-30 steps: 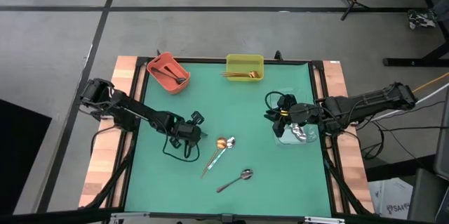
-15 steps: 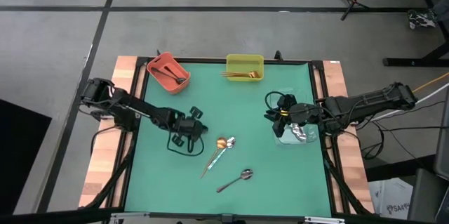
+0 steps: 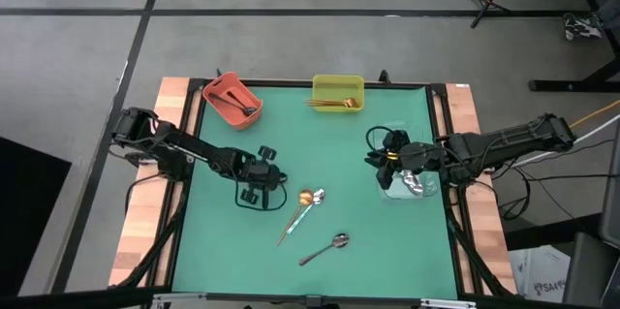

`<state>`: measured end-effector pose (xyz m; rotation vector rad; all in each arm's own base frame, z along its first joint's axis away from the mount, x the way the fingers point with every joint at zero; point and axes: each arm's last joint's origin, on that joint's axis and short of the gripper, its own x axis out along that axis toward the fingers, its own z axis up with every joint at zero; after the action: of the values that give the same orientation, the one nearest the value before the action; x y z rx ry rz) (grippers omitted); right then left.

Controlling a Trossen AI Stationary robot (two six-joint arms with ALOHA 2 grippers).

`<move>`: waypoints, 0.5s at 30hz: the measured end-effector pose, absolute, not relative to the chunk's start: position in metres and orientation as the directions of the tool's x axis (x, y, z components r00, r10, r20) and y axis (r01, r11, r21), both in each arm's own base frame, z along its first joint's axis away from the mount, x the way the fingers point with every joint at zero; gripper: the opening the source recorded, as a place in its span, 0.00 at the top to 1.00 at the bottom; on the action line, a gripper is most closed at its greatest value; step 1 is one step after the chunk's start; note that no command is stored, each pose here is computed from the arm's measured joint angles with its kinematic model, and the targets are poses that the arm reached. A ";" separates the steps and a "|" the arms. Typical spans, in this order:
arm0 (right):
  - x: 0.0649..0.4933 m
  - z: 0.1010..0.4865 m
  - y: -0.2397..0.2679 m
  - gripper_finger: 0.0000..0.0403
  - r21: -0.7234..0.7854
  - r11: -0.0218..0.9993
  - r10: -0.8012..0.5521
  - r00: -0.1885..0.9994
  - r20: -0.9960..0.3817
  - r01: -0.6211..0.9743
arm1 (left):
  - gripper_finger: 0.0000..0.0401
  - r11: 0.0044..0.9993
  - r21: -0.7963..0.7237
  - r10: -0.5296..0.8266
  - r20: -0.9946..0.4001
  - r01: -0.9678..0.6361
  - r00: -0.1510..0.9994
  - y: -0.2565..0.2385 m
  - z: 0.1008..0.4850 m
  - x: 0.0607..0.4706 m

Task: Sort silverware by color (type)
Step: Put the black spoon into the orange bin

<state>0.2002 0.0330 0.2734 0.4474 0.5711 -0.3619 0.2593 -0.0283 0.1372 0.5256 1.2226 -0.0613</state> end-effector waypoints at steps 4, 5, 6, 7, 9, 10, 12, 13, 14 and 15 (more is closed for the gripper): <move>0.200 0.273 0.033 0.78 0.302 0.843 -0.203 0.784 -0.587 0.444 | 0.84 0.916 0.315 0.215 -0.907 0.247 0.361 -0.033 0.139 0.258; 0.200 0.273 0.033 0.78 0.302 0.843 -0.203 0.783 -0.587 0.444 | 0.84 0.922 0.309 0.210 -0.906 0.235 0.367 -0.035 0.140 0.257; 0.200 0.273 0.033 0.78 0.302 0.843 -0.203 0.784 -0.587 0.444 | 0.84 0.928 0.302 0.206 -0.903 0.216 0.377 -0.037 0.143 0.257; 0.200 0.273 0.033 0.78 0.302 0.843 -0.203 0.784 -0.587 0.444 | 0.84 0.937 0.292 0.203 -0.901 0.190 0.385 -0.038 0.145 0.256; 0.200 0.273 0.033 0.78 0.302 0.843 -0.203 0.783 -0.588 0.445 | 0.84 0.958 0.263 0.196 -0.892 0.114 0.407 -0.040 0.151 0.254; 0.200 0.273 0.033 0.78 0.301 0.843 -0.203 0.783 -0.588 0.445 | 0.84 0.968 0.241 0.193 -0.886 0.064 0.421 -0.040 0.155 0.254; 0.200 0.273 0.033 0.78 0.301 0.843 -0.203 0.783 -0.588 0.445 | 0.84 0.982 0.183 0.187 -0.876 -0.053 0.445 -0.040 0.162 0.252; 0.200 0.273 0.033 0.78 0.301 0.843 -0.203 0.783 -0.587 0.445 | 0.84 0.982 0.146 0.185 -0.871 -0.119 0.455 -0.040 0.164 0.252; 0.200 0.273 0.033 0.78 0.301 0.843 -0.204 0.783 -0.588 0.445 | 0.84 0.977 0.107 0.183 -0.866 -0.185 0.465 -0.040 0.167 0.251; 0.200 0.273 0.033 0.78 0.301 0.843 -0.203 0.783 -0.588 0.445 | 0.84 0.966 0.066 0.181 -0.862 -0.248 0.474 -0.039 0.170 0.251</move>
<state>0.2003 0.0330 0.2732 0.4469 0.5718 -0.3624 0.2505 -0.0394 0.1695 -0.0709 1.0450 0.2626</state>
